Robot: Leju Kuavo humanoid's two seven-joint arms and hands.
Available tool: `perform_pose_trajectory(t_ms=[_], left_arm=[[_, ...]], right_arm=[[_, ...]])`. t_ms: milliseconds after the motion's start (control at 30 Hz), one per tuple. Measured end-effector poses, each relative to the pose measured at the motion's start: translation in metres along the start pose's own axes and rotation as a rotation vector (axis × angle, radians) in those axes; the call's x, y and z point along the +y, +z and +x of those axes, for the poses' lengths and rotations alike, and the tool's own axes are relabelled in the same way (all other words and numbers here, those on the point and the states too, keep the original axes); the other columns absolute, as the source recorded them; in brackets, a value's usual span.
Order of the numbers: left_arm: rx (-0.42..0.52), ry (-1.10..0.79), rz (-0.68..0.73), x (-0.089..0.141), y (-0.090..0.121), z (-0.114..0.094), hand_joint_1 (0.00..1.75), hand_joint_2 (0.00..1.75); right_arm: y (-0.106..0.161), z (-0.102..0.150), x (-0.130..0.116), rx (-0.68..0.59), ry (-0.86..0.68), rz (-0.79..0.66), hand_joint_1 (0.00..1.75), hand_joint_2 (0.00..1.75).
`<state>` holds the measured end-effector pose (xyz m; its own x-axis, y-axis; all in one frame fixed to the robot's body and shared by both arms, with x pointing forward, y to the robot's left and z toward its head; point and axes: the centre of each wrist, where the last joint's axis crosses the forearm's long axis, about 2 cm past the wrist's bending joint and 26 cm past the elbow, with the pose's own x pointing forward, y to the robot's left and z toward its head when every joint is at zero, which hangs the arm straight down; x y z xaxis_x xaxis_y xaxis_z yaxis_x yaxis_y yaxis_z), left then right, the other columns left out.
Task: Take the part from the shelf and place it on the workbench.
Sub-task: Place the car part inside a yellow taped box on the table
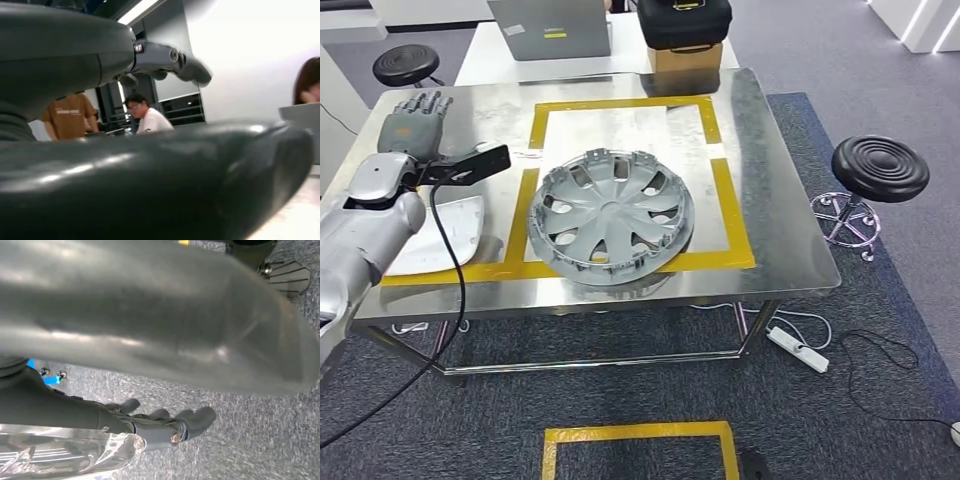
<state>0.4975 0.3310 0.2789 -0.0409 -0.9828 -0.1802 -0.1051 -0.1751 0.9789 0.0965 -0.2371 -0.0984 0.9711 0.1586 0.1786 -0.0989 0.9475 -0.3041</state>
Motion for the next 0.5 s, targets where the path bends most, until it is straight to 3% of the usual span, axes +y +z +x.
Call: perform_pose_trajectory(t_ms=[500], left_arm=[[-0.003,0.008,0.005,0.0037,-0.0016,0.0013,0.0,0.0]], right_arm=[[-0.0002,0.0021,-0.0009,-0.002,0.003,-0.002,0.0,0.0]])
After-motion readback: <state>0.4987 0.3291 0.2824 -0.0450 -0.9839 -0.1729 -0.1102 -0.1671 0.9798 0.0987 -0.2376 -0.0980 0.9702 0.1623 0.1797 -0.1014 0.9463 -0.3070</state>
